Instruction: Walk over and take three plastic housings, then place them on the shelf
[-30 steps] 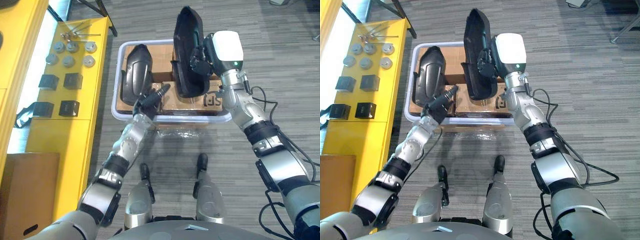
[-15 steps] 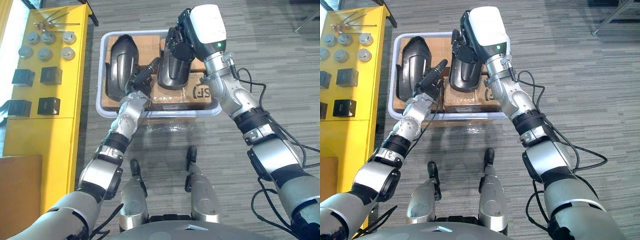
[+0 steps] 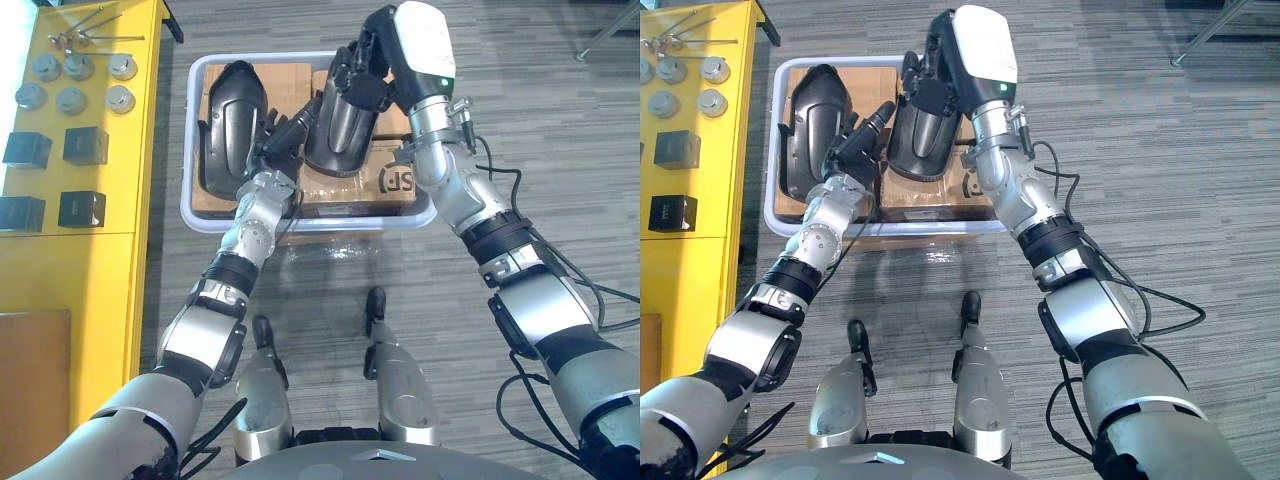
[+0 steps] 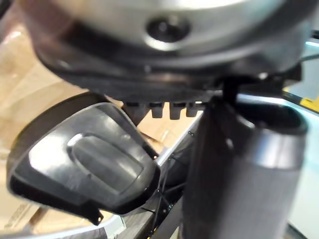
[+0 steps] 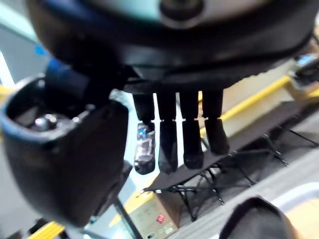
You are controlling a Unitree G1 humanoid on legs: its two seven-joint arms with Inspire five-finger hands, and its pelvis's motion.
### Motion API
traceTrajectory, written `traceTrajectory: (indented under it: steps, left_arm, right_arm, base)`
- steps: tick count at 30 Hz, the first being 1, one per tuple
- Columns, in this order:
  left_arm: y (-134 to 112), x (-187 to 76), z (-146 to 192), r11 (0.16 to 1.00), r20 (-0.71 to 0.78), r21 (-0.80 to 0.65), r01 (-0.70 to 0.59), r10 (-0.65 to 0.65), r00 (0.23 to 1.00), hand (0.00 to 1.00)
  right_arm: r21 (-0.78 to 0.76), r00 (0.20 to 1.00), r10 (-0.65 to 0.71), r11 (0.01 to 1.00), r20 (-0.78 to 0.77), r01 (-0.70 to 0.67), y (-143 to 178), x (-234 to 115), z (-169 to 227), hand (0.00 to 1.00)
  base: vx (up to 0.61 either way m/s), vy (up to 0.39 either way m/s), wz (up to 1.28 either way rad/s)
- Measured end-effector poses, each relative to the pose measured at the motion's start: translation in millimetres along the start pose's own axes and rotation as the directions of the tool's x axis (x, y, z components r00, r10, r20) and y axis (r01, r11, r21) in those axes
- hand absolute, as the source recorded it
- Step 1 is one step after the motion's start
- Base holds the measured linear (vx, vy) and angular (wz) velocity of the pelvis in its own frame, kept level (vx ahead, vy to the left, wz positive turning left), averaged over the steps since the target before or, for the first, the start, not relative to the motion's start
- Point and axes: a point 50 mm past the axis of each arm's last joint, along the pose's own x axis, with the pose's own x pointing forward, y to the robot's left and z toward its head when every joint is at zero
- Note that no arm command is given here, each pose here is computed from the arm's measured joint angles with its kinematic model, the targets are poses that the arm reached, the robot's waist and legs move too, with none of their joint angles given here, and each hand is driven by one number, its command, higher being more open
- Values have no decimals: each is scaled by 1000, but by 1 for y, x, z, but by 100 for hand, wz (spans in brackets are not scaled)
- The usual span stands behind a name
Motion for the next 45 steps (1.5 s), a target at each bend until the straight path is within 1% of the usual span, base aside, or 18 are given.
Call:
traceTrajectory:
  steps: [1,3,7,9,13,15,19,23,25,28,30,31,34,37,40,45]
  left_arm:
    - [-2,0,2,999,21,36,-5,4,1000,100]
    - [-10,-2,13,985,115,172,-21,1,993,100]
    - [-25,-7,30,950,261,307,-51,-33,965,100]
    - [-31,-11,35,939,318,338,-68,-46,947,100]
    - [-31,-36,33,924,409,372,-88,-78,909,100]
    - [-33,-46,34,930,434,359,-76,-94,896,100]
    - [-38,-67,29,918,460,393,-47,-152,875,100]
    - [-40,-80,24,918,447,395,2,-194,873,100]
    - [-44,-83,21,913,430,406,43,-233,872,100]
    - [-44,-92,9,898,378,427,105,-283,882,100]
    - [-44,-96,5,893,359,433,126,-299,884,100]
    - [-44,-98,1,888,343,437,143,-311,886,100]
    - [-41,-103,-5,884,315,438,161,-319,894,100]
    - [-32,-114,-16,886,270,427,180,-315,910,100]
    - [-26,-130,-40,883,162,401,243,-329,930,100]
    - [-19,-147,-62,909,71,329,256,-294,953,100]
  right_arm:
    - [45,999,-8,999,-48,10,-1,0,-5,100]
    - [171,975,1,985,-221,38,0,-3,-27,100]
    - [237,912,57,970,-406,45,11,-18,-59,100]
    - [254,888,77,966,-453,45,15,-25,-67,100]
    - [273,848,82,959,-524,76,15,-30,-79,100]
    - [275,836,72,957,-544,96,12,-31,-83,100]
    - [250,784,73,962,-616,106,11,-41,-101,100]
    - [224,753,64,968,-654,112,9,-47,-111,100]
    - [201,746,37,971,-665,131,0,-47,-116,100]
    - [159,716,-3,974,-698,159,-12,-51,-129,100]
    - [131,703,-32,975,-710,177,-20,-51,-134,100]
    - [100,684,-55,978,-727,184,-28,-53,-141,100]
    - [52,651,-90,979,-753,196,-39,-54,-149,100]
    - [-3,638,-158,972,-754,237,-57,-48,-151,100]
    - [-88,616,-263,950,-742,299,-93,-40,-154,100]
    - [-143,622,-339,928,-706,343,-125,-27,-148,100]
  base:
    - [0,0,0]
    - [0,0,0]
    - [0,4,1]
    - [-13,21,6]
    - [-19,34,8]
    - [-28,21,15]
    - [-36,22,14]
    - [-22,22,20]
    - [-29,28,16]
    - [-11,40,8]
    - [-20,32,19]
    - [-26,24,21]
    - [-29,18,8]
    - [-25,23,12]
    - [-12,16,12]
    - [4,25,7]
